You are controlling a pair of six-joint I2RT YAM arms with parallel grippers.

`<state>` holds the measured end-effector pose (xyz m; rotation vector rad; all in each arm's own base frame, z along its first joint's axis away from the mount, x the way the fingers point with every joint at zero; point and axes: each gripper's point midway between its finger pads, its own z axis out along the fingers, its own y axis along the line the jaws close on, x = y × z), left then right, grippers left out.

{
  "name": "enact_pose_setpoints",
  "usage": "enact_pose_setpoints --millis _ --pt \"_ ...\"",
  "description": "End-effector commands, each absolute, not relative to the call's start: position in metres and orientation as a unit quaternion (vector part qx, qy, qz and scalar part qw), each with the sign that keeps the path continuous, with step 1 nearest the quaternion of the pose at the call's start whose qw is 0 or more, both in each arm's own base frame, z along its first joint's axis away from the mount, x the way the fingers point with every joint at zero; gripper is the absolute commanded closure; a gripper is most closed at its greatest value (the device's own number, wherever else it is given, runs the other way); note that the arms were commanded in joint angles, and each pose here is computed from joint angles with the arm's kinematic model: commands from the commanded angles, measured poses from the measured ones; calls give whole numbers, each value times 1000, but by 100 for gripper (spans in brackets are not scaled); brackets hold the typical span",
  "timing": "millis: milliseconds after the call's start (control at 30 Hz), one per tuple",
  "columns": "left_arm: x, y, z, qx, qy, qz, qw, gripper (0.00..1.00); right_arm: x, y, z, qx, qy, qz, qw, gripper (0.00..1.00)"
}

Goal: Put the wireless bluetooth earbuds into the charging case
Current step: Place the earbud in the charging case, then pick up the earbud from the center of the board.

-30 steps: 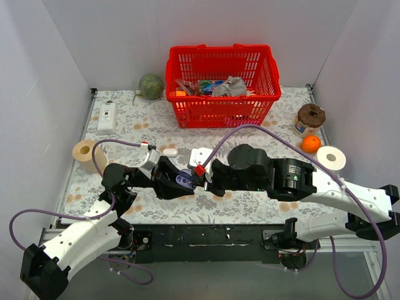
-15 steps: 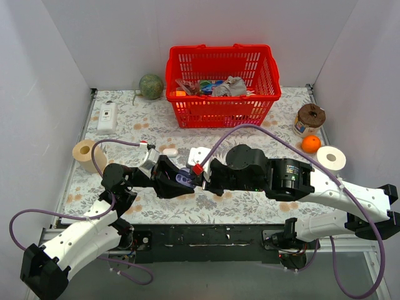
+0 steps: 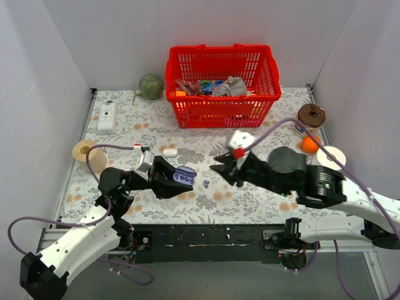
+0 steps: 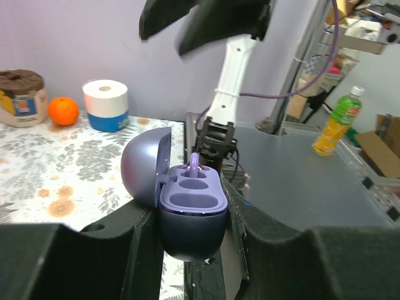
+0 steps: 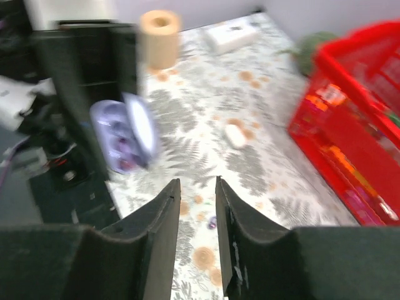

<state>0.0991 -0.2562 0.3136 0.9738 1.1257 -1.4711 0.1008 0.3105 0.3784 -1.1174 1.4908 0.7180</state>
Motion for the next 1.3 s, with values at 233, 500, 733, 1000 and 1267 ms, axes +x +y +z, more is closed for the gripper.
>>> enact_pose_setpoints --millis 233,500,733,1000,1267 --pt "115 -225 307 304 505 -549 593 100 185 263 232 -292 787 231 492 71" --pt "110 -215 313 285 499 -545 611 100 208 291 133 -299 841 214 397 82" --pt "106 -209 313 279 494 -544 619 100 213 323 92 -312 863 221 329 82" --pt "101 -207 311 279 491 -546 619 100 219 325 59 -309 883 185 300 99" --pt "100 -206 307 282 493 -545 617 100 223 322 46 -309 891 164 290 99"
